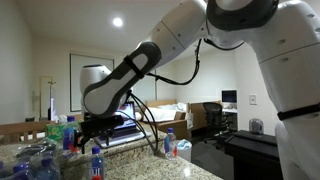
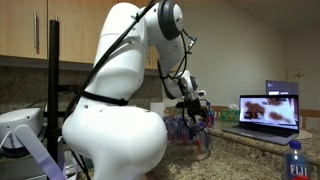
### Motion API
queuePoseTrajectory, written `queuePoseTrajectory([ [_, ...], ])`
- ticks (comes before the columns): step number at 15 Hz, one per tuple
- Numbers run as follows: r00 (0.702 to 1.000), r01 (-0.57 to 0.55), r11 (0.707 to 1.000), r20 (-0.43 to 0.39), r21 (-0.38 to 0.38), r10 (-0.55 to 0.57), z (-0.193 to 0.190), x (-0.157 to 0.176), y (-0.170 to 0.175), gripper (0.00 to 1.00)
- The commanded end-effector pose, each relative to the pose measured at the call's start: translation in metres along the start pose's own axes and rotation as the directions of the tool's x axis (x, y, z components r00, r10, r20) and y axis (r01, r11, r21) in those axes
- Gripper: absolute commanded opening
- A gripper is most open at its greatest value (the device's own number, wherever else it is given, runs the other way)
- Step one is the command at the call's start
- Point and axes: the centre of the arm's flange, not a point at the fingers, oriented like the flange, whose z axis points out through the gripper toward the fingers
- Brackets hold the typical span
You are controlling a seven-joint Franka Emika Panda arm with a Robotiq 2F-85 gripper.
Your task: Move the left and right bottles to the left
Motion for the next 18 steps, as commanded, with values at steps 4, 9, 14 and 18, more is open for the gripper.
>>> queuePoseTrajectory([
  [4,0.987,-0.04,0.999,0.154,0.034,0.035,-0.037,-0.003,0.025,1.0],
  [9,0.938,-0.071,0.997,0.34,-0.012,0.071,-0.054,0.007,0.087,1.0],
  [14,0.9,-0.007,0.998,0.434,-0.058,0.031,-0.06,0.024,0.178,1.0],
  [18,0.851,0.065,0.996,0.524,-0.057,-0.026,-0.053,0.035,0.241,1.0],
])
